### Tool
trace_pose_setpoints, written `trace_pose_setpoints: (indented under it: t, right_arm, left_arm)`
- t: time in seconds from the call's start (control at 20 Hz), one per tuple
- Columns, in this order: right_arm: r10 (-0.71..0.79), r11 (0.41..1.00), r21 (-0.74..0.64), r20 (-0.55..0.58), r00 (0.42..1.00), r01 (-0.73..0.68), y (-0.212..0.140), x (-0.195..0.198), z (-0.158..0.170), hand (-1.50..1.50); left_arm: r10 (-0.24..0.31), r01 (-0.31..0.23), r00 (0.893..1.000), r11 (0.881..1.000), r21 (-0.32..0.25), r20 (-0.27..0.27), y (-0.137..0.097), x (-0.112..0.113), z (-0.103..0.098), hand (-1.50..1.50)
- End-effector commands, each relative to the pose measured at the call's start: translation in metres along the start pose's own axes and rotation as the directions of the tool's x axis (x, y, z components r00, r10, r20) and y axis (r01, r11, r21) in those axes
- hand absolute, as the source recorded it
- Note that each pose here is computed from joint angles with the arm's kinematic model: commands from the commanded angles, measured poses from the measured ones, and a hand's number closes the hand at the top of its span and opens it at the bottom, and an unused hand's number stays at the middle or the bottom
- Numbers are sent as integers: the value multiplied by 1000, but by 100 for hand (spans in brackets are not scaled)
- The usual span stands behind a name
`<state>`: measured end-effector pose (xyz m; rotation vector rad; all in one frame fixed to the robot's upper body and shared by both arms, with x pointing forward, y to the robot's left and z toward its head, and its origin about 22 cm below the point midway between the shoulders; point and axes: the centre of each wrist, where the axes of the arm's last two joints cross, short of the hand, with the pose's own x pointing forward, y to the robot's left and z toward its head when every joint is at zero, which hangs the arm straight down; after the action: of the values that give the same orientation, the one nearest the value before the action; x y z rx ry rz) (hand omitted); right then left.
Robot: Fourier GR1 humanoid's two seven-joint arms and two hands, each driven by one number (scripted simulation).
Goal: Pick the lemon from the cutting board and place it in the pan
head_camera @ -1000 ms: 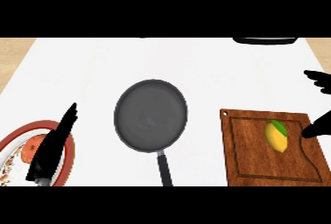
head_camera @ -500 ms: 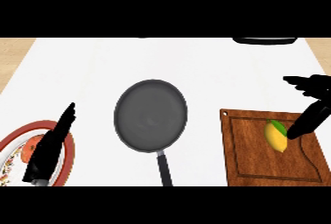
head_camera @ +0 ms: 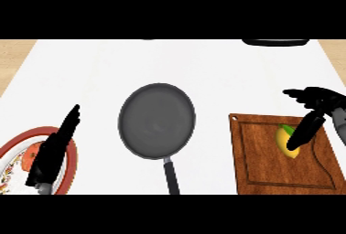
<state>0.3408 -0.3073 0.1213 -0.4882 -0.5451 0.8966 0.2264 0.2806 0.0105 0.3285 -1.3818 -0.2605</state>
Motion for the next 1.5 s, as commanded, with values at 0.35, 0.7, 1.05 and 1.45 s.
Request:
trace_pose_setpoints:
  t: [0.35,0.7,1.05,1.45]
  right_arm:
    - [64,996,63,-143,988,-56,25,1,-16,-150]
    - [85,994,82,-152,985,-73,53,-5,-18,-150]
    - [85,995,68,-150,985,-75,54,-14,-35,-150]
    - [51,997,64,-153,987,-41,49,-21,-59,-150]
  left_arm:
    - [0,0,1000,1000,12,-17,-4,5,-12,0]
    - [-18,18,1000,1000,11,-5,10,-10,6,0]
    - [-11,11,1000,1000,-3,-4,0,3,3,0]
    - [-3,3,1000,1000,1,2,-4,-8,8,0]
